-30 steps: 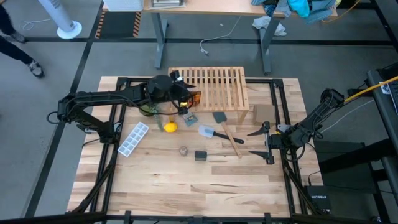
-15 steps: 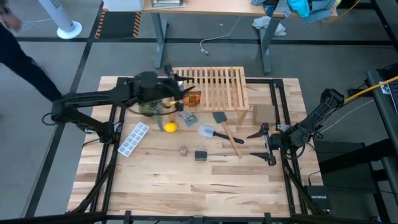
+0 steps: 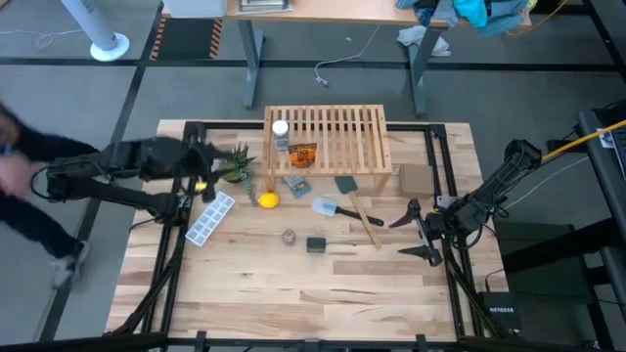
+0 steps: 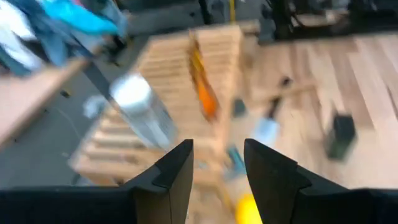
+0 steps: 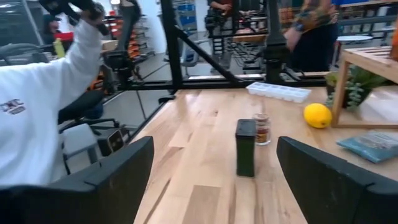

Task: Shelf spices
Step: Put the black seasoning can on the shelf

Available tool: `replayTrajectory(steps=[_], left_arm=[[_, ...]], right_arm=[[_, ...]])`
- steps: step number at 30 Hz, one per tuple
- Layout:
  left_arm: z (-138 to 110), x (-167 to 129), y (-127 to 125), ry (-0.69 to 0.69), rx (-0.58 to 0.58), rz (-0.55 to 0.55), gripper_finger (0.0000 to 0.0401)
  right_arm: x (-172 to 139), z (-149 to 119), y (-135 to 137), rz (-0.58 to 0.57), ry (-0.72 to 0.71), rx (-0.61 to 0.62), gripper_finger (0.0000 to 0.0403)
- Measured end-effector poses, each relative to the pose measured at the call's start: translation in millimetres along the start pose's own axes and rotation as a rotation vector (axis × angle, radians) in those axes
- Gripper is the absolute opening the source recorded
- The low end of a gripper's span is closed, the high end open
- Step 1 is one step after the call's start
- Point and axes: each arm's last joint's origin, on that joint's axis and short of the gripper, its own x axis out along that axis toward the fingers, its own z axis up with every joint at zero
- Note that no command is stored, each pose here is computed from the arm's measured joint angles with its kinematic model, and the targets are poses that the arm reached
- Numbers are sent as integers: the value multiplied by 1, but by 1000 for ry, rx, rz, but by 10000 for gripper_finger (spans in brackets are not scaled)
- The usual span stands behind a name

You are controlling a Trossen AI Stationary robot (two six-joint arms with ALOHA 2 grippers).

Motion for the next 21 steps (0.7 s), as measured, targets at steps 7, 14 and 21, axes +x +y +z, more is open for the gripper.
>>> replayTrajectory(steps=[7,14,21], left_arm=[[-69,29,-33,-33,-85,-106,137],[-112,61,-66,-220,-123,-262,137],[-145,77,-82,-280,-186,-302,137]], right_arm=[[0,0,0,11,-1,0,347],[2,12,-1,-117,-127,66,347],[16,5,1,-293,-122,103,347]])
